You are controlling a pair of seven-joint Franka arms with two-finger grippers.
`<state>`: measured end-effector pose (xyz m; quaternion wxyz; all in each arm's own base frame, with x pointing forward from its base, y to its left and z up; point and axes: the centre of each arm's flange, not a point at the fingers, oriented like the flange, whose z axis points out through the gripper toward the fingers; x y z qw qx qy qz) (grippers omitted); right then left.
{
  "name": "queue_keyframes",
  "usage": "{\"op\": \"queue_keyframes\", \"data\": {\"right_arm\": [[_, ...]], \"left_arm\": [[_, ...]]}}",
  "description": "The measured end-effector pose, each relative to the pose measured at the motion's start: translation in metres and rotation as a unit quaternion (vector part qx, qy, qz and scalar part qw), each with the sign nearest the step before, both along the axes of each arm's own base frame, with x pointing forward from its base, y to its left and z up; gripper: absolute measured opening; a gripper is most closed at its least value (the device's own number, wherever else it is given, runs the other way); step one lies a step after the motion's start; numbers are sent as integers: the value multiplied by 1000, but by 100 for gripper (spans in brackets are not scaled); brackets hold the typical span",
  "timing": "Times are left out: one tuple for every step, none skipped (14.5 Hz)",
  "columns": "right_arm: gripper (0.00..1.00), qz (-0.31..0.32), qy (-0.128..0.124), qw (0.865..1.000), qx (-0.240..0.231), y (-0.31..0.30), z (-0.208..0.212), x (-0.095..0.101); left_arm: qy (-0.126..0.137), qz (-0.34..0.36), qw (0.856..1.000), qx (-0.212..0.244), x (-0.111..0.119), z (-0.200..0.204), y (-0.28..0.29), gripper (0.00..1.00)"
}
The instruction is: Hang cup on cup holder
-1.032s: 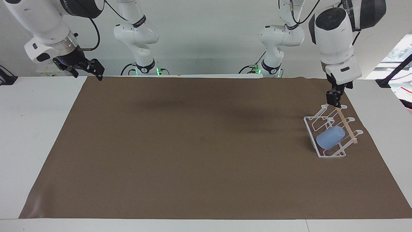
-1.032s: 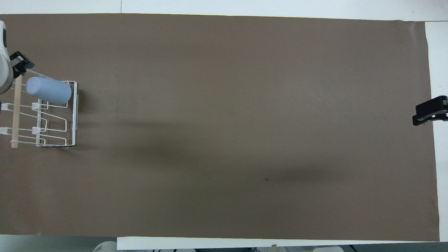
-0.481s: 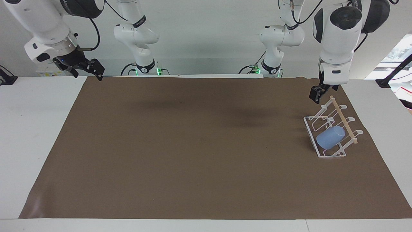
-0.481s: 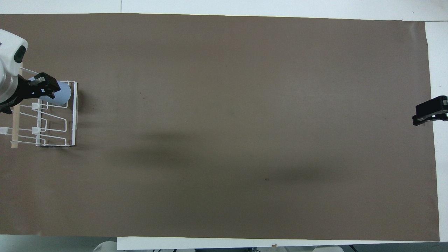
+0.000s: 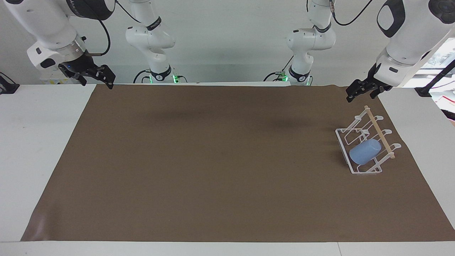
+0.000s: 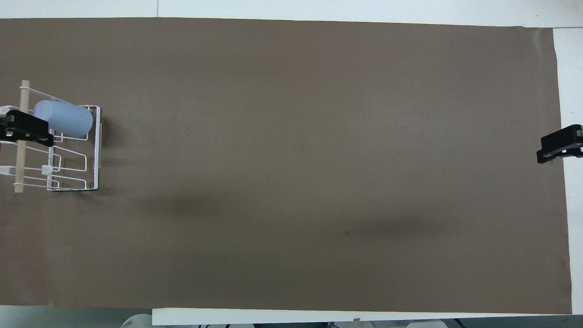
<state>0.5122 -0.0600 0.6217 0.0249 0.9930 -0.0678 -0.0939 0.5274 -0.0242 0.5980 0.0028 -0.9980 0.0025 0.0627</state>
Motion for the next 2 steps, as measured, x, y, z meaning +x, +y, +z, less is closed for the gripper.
{"op": "queue_keyframes", "data": {"right_arm": [[100, 0, 0, 1000, 0, 0, 0, 0], [100, 0, 0, 1000, 0, 0, 0, 0]], "left_arm": [[2, -8, 1000, -3, 1, 3, 6, 100], [3, -15, 1000, -5, 2, 7, 8, 100]]}}
